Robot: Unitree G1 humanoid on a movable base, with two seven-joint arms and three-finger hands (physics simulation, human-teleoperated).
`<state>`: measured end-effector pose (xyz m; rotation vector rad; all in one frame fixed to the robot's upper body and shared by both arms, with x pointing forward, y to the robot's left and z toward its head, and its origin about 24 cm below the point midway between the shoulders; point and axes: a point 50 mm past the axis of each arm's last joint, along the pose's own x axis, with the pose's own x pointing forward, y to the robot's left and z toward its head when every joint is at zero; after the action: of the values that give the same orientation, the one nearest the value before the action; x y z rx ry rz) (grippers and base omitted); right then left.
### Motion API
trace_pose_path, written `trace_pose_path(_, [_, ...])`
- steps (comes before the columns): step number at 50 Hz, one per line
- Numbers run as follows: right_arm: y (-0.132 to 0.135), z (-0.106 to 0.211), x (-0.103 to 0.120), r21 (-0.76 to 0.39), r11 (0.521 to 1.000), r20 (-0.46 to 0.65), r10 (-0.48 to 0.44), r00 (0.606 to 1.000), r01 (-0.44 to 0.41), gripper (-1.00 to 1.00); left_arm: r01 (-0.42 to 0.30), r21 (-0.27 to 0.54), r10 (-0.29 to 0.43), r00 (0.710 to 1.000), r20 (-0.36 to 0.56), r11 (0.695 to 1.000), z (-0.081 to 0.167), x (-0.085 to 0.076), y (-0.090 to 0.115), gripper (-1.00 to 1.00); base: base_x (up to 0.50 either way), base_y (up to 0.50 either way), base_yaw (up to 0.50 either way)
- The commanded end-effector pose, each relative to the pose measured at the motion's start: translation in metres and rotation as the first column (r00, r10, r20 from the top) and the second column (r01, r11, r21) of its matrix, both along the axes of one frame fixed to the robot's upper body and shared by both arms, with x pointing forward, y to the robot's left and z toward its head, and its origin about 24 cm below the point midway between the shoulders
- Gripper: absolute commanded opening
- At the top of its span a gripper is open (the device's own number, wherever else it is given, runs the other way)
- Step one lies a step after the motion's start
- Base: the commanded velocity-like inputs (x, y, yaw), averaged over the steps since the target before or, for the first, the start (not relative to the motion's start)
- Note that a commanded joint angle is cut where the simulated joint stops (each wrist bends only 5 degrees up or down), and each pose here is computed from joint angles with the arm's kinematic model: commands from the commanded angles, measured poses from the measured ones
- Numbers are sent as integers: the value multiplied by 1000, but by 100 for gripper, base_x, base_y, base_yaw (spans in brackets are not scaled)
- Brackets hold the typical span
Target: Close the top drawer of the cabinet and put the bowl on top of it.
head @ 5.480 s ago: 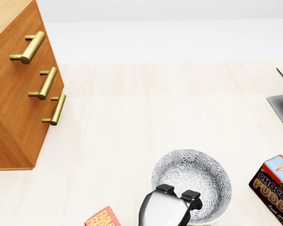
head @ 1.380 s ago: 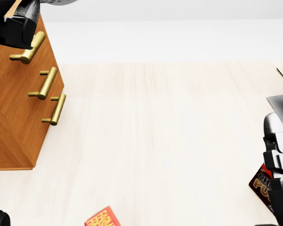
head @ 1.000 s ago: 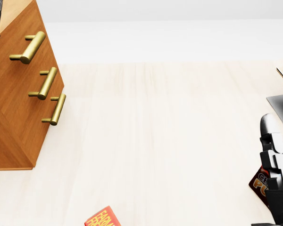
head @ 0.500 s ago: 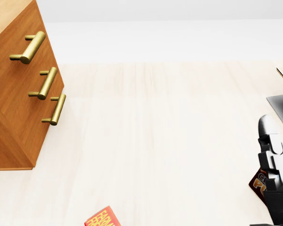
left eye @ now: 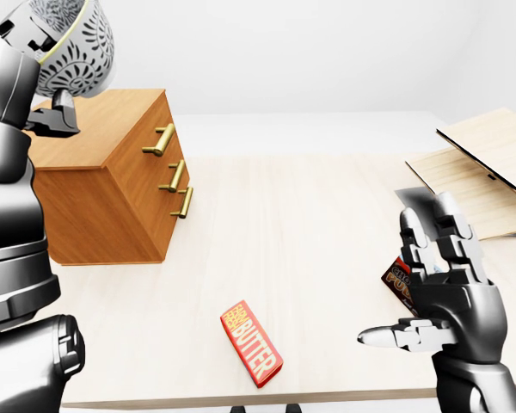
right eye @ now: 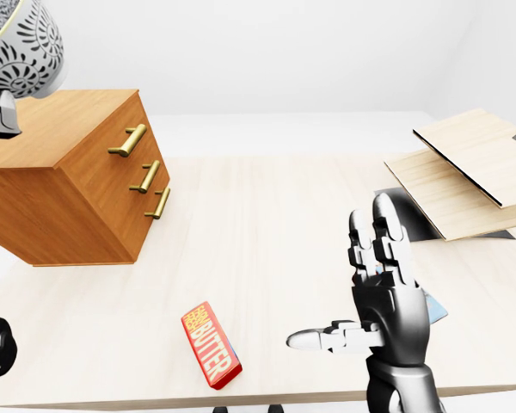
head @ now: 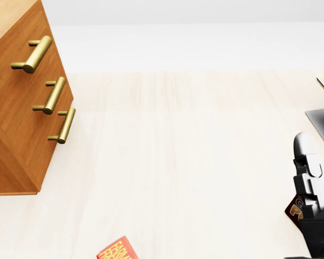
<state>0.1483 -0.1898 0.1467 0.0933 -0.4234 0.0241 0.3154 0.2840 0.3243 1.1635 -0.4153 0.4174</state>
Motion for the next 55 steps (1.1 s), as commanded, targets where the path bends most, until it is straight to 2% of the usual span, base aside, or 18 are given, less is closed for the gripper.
trace_pose_path(1, [1,-1,0,-2,1000,0,0,1000,0,100,-101,-41,100,995,-19,994,-9,18,16,-100,0,0,0])
trace_pose_path(6, [0,-1,2,-2,1000,-3,-2,1000,2,100,-149,-69,148,989,-22,986,-4,25,26,-100,0,0,0])
trace_pose_path(16, [0,-1,2,-1,1000,-2,-4,1000,4,100,-206,-126,202,978,-47,970,-11,38,37,-100,0,0,0])
trace_pose_path(29, [1,-2,2,-4,1000,-2,-1,1000,1,100,-270,-131,262,962,-78,954,-14,47,43,-100,0,0,0])
trace_pose_path(46, [1,-2,2,-5,1000,-3,0,1000,0,100,-351,-137,334,933,-134,926,-37,57,49,-100,0,0,0])
trace_pose_path(55, [1,-2,3,-5,1000,-4,0,1000,0,100,-370,-140,346,923,-169,919,-52,61,50,-100,0,0,0])
